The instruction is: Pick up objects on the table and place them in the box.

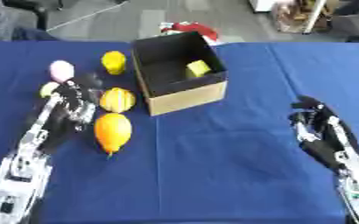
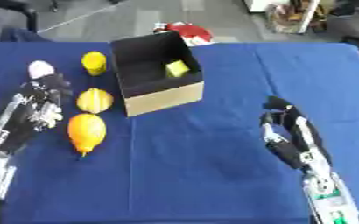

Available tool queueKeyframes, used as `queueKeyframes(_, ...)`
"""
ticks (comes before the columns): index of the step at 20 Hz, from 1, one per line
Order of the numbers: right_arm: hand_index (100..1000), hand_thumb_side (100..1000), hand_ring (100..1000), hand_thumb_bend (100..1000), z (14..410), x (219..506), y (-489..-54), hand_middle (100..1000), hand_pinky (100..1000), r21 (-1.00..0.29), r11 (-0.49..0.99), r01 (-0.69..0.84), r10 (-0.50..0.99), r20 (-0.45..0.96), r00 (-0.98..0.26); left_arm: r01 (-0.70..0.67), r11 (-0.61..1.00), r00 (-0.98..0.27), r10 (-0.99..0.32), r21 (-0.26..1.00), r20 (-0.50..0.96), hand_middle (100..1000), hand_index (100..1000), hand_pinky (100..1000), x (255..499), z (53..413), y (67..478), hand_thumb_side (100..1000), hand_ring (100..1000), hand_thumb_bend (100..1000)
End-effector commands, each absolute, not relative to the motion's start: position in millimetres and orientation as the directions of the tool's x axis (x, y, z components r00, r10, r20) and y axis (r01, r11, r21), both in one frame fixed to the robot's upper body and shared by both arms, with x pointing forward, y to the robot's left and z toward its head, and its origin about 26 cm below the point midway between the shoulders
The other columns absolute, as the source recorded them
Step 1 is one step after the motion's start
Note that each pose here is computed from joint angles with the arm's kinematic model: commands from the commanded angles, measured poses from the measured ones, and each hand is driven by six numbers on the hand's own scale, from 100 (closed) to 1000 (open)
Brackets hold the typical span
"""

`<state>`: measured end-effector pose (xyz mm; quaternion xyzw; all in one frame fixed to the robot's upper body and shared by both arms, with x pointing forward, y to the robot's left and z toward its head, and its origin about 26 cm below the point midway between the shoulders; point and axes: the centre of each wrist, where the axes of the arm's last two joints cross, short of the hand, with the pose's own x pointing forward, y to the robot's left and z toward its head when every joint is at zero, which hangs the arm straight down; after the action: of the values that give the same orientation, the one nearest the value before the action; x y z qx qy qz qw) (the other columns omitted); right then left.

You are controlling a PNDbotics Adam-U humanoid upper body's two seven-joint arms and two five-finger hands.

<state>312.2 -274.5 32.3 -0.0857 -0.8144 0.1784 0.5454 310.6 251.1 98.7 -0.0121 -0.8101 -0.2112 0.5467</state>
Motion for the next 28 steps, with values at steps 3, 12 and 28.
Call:
queueKeyframes(3, 882, 327, 675, 100, 42.5, 314.1, -277.0, 740, 746, -0.388, 0.921, -0.042, 0.337, 0.844, -0.418, 0.239, 0.903, -0.432, -0.230, 0.357, 0.872, 747, 866, 798, 312.4, 108.5, 253.7, 443, 774, 100)
queueKeyframes(12, 882, 327, 674, 100, 42.7, 314.6, -276.9, 740, 746, -0.392, 0.919, -0.046, 0.338, 0.843, -0.419, 0.209, 0.880, -0.474, -0.289, 0.425, 0.832, 746, 866, 796, 321.0, 125.9, 260.8, 409, 773, 100)
queueKeyframes(28, 882, 321, 672, 100, 37.0, 311.4, -281.3, 740, 747, -0.409, 0.911, -0.057, 0.355, 0.845, -0.399, 0.024, 0.304, -0.243, -0.922, 0.952, 0.301, 751, 885, 799, 454.5, 237.6, 332.1, 181, 765, 100)
